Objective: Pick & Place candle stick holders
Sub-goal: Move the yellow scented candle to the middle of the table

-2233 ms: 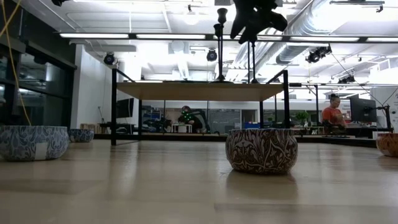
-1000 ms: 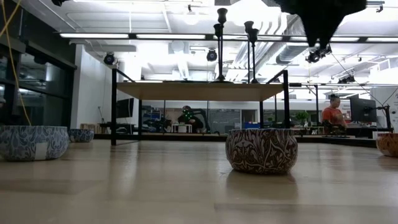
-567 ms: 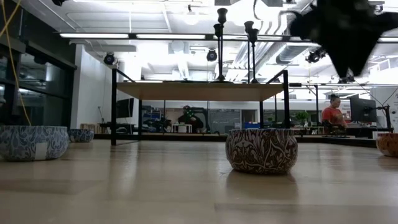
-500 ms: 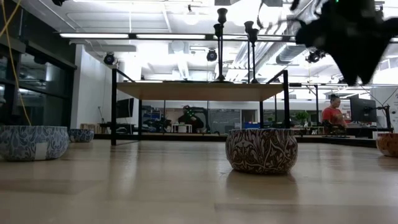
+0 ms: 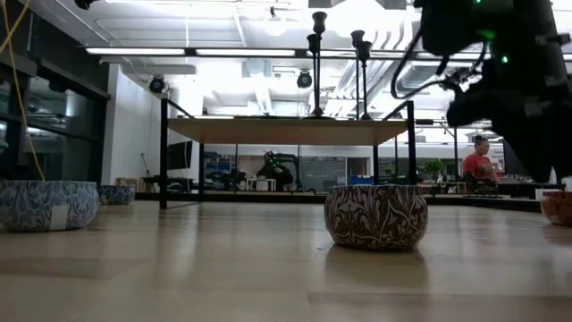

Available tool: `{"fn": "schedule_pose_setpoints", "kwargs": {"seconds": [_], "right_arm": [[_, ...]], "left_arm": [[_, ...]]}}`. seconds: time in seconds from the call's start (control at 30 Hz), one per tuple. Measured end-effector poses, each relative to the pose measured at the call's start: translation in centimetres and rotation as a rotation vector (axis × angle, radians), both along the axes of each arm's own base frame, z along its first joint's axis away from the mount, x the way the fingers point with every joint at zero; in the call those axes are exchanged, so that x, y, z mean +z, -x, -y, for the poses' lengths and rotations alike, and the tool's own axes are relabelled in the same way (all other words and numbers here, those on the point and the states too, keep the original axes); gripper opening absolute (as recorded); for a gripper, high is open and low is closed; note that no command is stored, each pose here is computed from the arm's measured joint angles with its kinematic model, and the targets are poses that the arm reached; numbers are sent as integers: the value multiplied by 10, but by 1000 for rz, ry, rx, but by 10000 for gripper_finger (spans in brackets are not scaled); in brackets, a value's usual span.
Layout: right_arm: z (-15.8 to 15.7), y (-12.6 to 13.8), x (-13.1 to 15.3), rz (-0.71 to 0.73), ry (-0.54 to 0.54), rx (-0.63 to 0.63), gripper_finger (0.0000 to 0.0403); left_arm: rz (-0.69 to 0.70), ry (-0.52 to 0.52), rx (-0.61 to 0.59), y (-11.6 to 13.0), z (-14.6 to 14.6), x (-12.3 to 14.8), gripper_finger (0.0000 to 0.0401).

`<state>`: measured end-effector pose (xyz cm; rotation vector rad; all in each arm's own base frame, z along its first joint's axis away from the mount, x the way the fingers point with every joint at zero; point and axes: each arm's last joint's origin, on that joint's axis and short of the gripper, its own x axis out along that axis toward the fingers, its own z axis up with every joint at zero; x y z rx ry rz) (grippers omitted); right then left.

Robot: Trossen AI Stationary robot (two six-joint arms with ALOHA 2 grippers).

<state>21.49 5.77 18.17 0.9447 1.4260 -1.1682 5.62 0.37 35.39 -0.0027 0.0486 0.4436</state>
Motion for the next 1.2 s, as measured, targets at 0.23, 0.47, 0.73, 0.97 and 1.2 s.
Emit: {"fn": "schedule_pose_setpoints", "kwargs": {"seconds": [0.23,0.47,0.73,0.97,1.2], "right_arm": [[1,1,-13,41,-2,-14,135],[2,5,-17,17,2,-19,135],[0,-3,-6,55,8,-8,129],[2,4,-1,-29,38,11,129],[7,8,-12,-39,32,-7,129]], "left_arm": [[0,1,0,0,0,0,211],[1,1,1,0,0,0,211],[0,0,1,0,0,0,211],[0,-1,3,0,0,0,211],[-1,-3,3,0,0,0,211]]}}
